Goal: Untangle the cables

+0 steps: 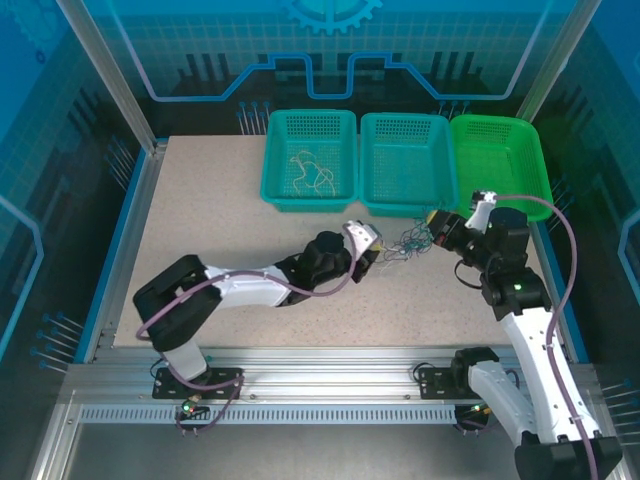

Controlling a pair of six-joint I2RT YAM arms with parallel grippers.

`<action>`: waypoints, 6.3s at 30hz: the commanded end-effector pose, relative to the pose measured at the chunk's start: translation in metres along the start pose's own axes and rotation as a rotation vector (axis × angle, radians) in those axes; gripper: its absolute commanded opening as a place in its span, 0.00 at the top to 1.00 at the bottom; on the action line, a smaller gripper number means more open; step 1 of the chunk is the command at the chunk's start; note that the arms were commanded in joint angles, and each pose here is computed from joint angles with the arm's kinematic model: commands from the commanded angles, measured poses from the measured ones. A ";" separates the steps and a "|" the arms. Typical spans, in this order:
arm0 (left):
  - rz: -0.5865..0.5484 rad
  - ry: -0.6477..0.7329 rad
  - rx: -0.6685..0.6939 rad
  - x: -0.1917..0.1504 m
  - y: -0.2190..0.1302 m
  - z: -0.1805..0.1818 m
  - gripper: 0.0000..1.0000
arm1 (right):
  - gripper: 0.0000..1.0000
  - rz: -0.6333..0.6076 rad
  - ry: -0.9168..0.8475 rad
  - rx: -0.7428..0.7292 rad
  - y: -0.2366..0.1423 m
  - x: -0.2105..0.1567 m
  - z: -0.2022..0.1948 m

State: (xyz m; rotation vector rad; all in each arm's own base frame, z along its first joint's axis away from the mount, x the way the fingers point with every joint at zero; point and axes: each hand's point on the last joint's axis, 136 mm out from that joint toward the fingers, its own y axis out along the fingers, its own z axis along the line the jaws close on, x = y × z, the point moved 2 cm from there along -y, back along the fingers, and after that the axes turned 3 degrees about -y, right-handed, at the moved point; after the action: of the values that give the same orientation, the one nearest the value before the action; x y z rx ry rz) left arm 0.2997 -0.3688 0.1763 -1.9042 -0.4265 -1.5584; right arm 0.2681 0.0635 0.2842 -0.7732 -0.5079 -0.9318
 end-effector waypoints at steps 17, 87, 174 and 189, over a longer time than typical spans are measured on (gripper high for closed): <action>-0.248 -0.432 0.118 0.051 -0.128 0.095 1.00 | 1.00 -0.099 0.336 -0.312 -0.012 -0.017 -0.125; -0.063 -0.239 -0.326 0.038 -0.091 0.012 0.72 | 1.00 0.388 -0.396 0.500 0.048 -0.115 0.083; -0.149 -0.534 0.055 0.009 -0.111 0.095 1.00 | 0.42 0.352 -0.593 -0.011 0.114 -0.158 0.041; -0.332 -0.455 0.346 0.022 -0.190 0.121 1.00 | 0.34 0.447 -0.517 -0.538 0.165 -0.190 -0.054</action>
State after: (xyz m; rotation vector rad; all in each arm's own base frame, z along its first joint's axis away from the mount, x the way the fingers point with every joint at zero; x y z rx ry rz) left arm 0.2825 -0.1859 0.2311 -2.1373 -1.0163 -1.1444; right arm 0.3160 0.2116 0.0643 -1.4740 -0.5912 -0.3512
